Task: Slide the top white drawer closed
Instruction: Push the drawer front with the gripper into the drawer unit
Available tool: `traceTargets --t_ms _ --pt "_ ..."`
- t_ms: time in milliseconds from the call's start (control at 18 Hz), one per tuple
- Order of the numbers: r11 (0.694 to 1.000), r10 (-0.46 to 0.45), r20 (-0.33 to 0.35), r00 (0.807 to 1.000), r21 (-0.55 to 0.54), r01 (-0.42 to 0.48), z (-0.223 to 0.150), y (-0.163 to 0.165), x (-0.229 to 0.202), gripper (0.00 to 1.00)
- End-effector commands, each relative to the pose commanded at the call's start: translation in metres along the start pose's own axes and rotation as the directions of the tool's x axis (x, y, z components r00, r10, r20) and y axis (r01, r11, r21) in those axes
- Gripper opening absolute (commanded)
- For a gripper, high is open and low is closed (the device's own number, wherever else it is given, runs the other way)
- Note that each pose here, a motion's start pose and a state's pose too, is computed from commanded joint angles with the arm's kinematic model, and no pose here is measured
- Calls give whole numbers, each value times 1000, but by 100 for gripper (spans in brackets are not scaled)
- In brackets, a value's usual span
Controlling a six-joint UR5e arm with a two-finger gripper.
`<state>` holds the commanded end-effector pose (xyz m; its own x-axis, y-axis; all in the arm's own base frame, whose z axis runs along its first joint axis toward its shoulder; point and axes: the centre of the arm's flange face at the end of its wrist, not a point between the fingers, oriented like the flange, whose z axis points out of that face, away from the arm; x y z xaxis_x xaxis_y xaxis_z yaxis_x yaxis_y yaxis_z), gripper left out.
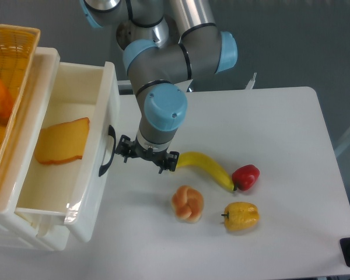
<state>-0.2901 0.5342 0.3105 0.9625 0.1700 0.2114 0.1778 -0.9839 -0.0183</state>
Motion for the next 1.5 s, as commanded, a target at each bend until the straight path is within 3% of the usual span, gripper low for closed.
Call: traceTargets --t_ms 556,1500 --pt "998 68 7 998 -9 -68 4 -10 38 100" --pt "994 112 14 994 -17 -112 10 -16 64 100"
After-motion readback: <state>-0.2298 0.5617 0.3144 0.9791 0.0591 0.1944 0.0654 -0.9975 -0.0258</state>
